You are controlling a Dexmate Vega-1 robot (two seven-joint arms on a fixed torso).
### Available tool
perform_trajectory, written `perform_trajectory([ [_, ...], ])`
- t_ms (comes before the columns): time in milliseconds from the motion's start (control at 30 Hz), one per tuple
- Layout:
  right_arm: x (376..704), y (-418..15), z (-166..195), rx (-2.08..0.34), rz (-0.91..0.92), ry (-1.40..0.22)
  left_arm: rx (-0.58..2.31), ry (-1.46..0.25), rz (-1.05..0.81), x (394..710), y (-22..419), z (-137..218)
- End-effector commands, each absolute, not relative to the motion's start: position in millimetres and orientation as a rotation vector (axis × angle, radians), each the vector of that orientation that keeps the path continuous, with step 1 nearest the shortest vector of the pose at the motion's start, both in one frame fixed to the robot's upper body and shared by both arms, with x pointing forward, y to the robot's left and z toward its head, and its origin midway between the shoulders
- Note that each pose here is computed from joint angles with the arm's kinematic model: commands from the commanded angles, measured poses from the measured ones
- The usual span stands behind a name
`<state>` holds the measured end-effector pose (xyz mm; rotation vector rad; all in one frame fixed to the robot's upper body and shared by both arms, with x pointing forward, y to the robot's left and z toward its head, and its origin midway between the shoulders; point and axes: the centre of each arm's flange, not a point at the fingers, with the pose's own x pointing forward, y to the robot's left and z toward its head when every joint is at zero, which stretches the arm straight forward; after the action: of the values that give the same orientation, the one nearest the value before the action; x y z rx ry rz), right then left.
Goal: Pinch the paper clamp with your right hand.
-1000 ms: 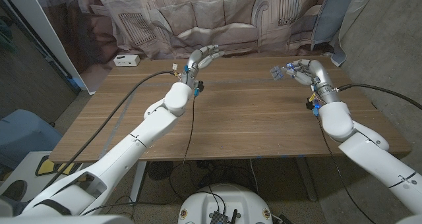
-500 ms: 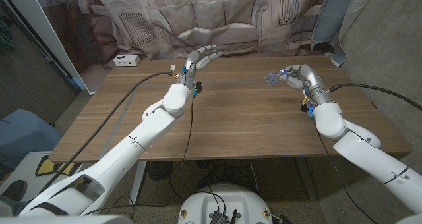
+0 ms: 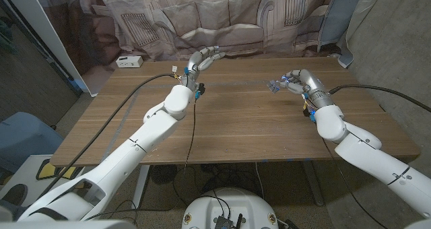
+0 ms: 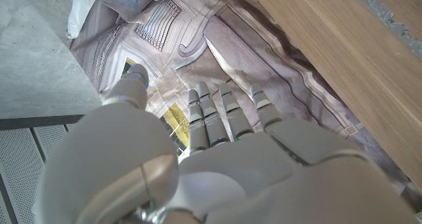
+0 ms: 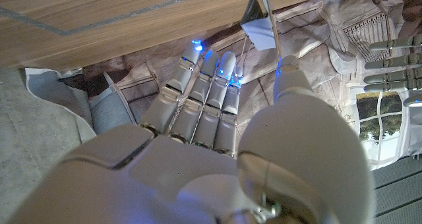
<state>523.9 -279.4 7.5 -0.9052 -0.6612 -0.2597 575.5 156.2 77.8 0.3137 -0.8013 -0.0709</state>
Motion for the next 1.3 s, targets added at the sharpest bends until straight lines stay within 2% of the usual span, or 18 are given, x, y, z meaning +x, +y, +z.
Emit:
perform_trajectory([
  [33, 534, -272, 1, -0.998, -0.283, -0.646, 0.278, -0.775, -0.087, 582, 163, 76],
  [600, 544, -261, -12, -1.112, -0.332, -0.670, 0.208, -0.715, -0.141, 598, 179, 61],
  [967, 554, -255, -22, -1.153, -0.291, -0.636, 0.164, -0.689, -0.187, 605, 195, 51],
  [1300, 566, -251, -30, -1.225, -0.275, -0.590, 0.138, -0.683, -0.156, 602, 207, 43],
])
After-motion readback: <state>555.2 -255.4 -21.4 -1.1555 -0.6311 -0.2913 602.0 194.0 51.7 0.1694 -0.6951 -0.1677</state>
